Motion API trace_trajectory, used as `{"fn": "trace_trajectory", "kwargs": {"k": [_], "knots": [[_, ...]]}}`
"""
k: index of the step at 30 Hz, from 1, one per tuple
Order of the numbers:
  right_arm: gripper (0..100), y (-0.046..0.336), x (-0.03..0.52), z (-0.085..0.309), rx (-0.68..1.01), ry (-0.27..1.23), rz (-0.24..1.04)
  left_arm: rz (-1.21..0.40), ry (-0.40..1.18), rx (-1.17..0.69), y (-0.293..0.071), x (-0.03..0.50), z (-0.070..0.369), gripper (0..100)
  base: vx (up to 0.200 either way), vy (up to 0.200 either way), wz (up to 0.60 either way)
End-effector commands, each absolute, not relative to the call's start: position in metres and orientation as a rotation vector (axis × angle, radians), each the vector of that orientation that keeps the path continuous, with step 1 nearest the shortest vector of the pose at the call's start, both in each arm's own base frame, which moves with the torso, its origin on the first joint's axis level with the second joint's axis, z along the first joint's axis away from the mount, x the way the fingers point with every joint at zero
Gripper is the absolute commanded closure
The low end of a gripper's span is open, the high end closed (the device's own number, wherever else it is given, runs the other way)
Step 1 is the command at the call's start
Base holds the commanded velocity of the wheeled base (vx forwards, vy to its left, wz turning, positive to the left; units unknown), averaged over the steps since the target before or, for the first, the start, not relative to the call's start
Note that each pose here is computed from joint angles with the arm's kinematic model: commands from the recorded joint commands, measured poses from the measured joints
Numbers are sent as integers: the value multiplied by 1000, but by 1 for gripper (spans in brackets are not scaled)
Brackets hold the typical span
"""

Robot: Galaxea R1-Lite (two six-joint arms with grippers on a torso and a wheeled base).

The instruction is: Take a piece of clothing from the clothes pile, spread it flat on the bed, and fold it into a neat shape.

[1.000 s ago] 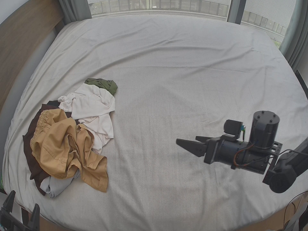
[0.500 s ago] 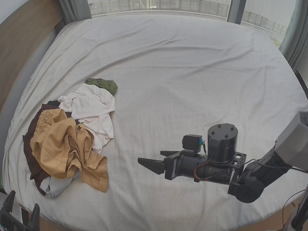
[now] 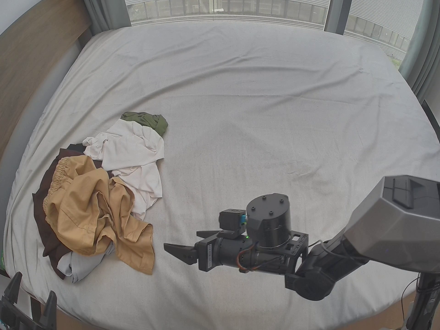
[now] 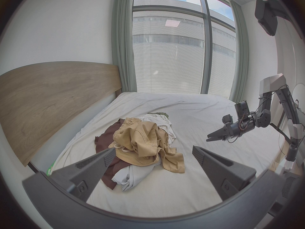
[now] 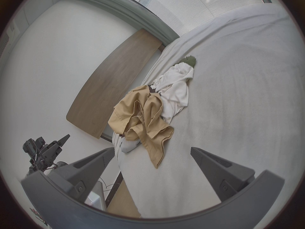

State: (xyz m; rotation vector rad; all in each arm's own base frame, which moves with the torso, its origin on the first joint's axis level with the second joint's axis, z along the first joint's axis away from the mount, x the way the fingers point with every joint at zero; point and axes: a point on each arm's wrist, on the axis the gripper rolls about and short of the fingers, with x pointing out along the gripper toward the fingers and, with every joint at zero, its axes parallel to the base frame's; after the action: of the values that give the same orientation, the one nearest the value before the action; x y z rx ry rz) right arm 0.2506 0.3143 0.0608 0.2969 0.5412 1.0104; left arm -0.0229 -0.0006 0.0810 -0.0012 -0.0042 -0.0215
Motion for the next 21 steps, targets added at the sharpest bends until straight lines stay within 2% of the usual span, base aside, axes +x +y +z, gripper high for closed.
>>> {"fn": "trace_trajectory", "kwargs": {"k": [1,12,21], "knots": [[0,337,249,43,299,590,1032,-21,-3,-1,-1,-23,76,0,0,0,0],[0,371,254,13,268,661,1013,-21,-3,-1,-1,-23,76,0,0,0,0],[0,390,253,2,290,722,1006,-23,-3,-1,-1,-23,76,0,0,0,0]]}}
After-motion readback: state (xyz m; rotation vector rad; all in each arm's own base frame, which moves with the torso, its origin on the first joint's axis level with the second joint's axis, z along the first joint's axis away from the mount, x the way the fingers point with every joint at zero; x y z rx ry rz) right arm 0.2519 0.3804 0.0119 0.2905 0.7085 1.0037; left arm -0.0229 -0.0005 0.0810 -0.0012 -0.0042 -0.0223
